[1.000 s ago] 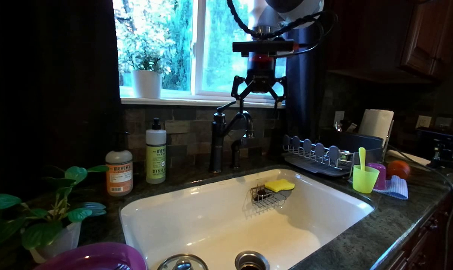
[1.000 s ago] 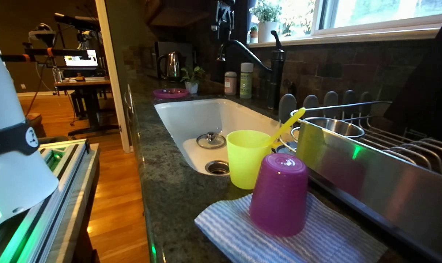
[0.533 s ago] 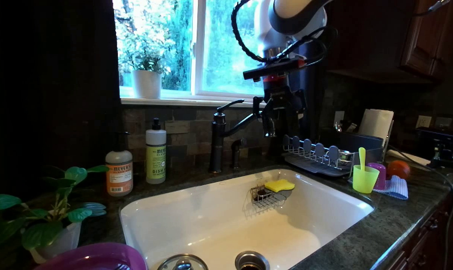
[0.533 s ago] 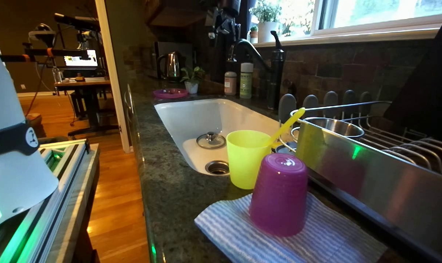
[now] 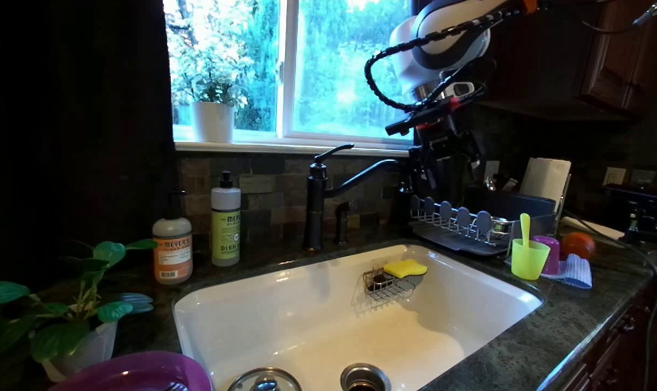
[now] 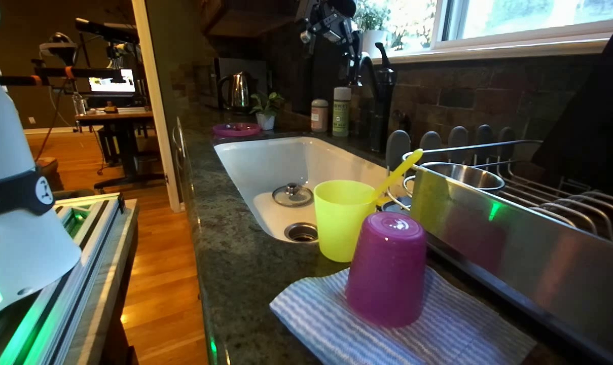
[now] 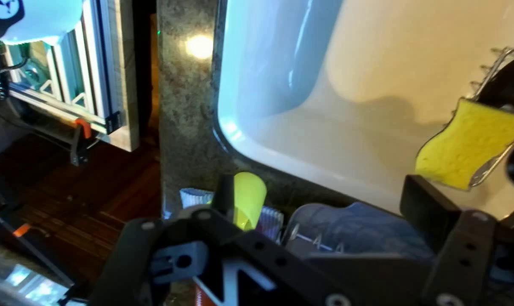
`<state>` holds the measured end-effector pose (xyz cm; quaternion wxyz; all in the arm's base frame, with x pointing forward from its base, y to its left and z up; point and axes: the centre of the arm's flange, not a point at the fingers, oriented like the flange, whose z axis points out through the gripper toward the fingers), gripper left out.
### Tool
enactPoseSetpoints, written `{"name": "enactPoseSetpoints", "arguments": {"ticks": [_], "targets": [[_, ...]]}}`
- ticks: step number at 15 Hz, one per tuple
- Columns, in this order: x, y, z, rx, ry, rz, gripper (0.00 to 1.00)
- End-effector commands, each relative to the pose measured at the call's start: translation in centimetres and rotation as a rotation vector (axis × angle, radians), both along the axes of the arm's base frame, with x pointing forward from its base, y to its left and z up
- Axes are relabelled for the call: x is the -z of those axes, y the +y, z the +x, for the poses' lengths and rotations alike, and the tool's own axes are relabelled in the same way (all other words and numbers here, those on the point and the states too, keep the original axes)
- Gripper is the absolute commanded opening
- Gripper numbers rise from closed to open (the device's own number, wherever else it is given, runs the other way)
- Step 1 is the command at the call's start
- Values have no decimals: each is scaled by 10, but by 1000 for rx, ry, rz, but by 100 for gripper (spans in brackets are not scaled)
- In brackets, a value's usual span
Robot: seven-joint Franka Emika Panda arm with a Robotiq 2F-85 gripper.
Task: Move the kitchen faucet to the right
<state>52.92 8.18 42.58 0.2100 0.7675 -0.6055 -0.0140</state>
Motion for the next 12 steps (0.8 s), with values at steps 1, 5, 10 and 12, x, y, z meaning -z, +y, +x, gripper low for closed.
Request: {"name": "enactPoseSetpoints", "arguments": {"ticks": [1,5,10,12], "targets": [[-13,12,-2,13,16,-18,100],[-56,82,-20,-119,23,55,100],[-90,165,-34,-436,-45,109,100],[-91,180,-33,-552,-59,126,100]]}}
